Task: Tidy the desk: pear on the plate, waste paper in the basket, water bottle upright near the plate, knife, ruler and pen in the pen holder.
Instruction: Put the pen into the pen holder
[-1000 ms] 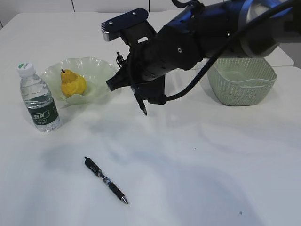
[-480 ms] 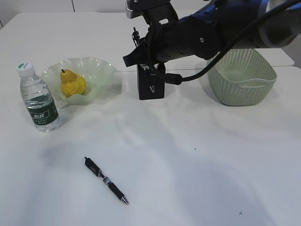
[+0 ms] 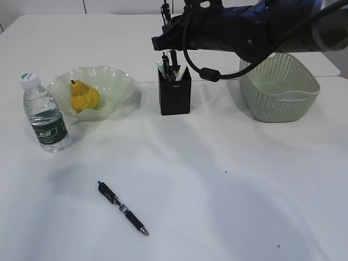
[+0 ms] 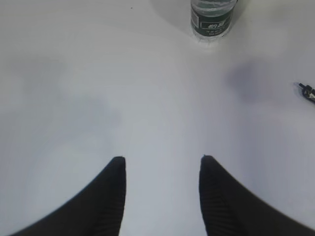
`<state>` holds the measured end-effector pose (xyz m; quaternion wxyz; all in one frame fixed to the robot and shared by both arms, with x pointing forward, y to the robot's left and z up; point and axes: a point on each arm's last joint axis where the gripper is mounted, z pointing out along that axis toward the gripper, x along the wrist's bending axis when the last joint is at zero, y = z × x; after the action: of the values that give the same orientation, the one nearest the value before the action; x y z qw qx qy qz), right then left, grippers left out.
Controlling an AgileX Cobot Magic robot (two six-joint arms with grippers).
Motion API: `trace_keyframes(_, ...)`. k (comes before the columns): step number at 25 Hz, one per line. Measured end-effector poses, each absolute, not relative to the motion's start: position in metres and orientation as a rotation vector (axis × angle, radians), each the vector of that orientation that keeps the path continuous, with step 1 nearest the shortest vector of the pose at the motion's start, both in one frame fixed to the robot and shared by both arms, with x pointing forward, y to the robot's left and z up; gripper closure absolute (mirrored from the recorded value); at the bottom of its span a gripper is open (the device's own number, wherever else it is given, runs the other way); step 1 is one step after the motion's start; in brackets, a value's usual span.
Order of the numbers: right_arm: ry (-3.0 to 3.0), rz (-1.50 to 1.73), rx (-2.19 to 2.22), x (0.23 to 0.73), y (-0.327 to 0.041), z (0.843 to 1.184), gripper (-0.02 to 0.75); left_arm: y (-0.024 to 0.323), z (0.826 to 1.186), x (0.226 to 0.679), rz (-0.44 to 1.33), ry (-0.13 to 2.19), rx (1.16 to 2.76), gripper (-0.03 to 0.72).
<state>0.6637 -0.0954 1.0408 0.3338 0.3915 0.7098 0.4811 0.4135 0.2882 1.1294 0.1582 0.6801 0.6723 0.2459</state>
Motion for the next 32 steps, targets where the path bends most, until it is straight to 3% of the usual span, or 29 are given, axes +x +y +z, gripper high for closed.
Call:
trace_keyframes(16, 1.754, 1.355, 0.917, 0.687, -0.101, 1.011, 0.627, 0.288, 1.129, 0.414, 0.701, 1.919, 1.942, 0.348)
trace_keyframes(32, 1.705, 1.354, 0.924, 0.715, -0.103, 1.010, 0.627, 0.287, 1.130, 0.415, 0.710, 1.904, 1.930, 0.348)
